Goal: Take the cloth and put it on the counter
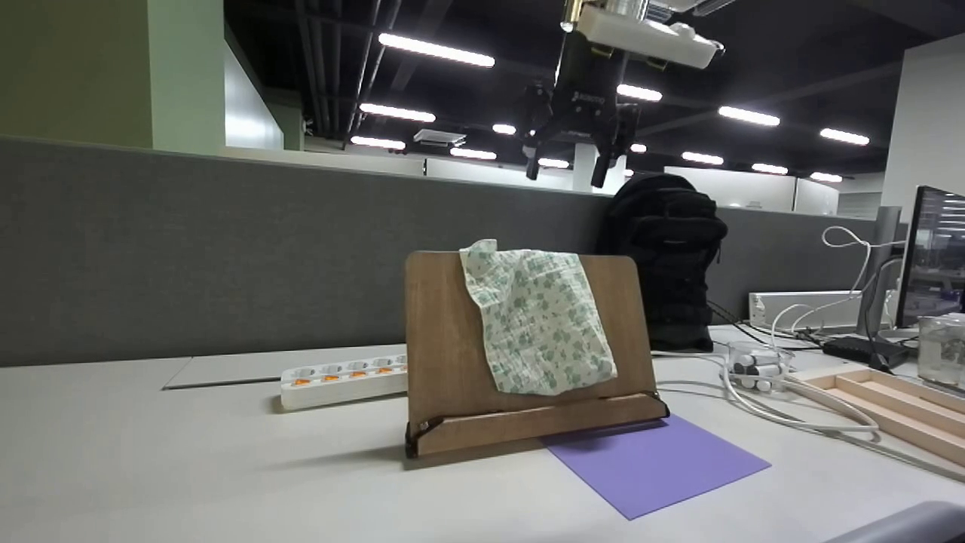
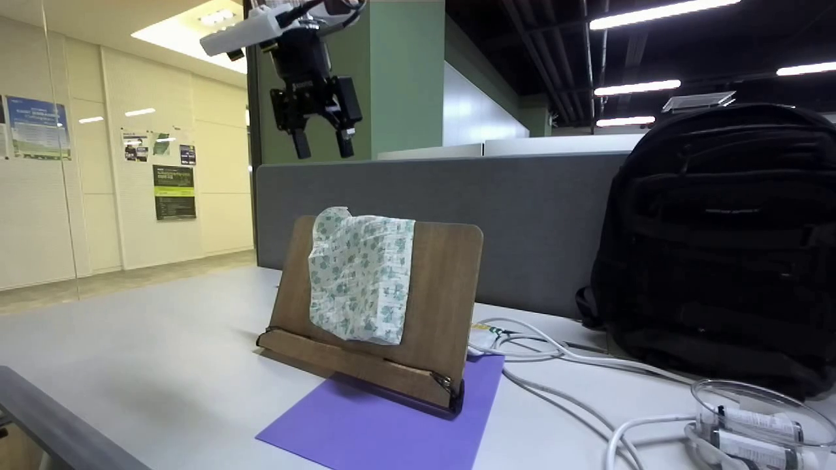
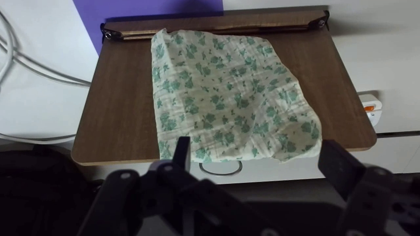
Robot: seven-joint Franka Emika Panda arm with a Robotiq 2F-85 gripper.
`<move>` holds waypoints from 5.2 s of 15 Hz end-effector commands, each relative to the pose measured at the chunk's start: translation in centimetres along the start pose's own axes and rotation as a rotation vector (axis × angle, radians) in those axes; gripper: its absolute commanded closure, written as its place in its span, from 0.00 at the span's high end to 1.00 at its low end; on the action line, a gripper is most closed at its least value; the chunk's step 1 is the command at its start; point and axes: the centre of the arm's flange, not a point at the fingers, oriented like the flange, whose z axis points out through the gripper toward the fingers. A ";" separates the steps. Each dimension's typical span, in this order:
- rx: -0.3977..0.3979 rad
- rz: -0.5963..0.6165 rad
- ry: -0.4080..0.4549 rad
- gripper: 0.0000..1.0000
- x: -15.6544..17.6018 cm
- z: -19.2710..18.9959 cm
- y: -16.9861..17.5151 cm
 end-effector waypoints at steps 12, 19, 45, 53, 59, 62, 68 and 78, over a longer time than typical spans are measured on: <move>-0.045 0.368 -0.034 1.00 7.5 7.8 -5.2; -0.058 0.398 -0.056 0.73 7.5 9.8 -7.1; -0.080 0.597 0.106 0.00 2.1 -9.1 3.4; -0.131 0.503 -0.237 0.00 -6.1 -7.9 5.0; -0.119 0.501 -0.372 0.00 -7.4 -3.4 4.7; -0.116 0.536 -0.387 0.00 -7.0 -1.5 5.3; -0.101 0.562 -0.313 0.37 -5.9 -0.1 6.2; -0.057 0.419 -0.185 0.99 -5.6 -0.5 6.2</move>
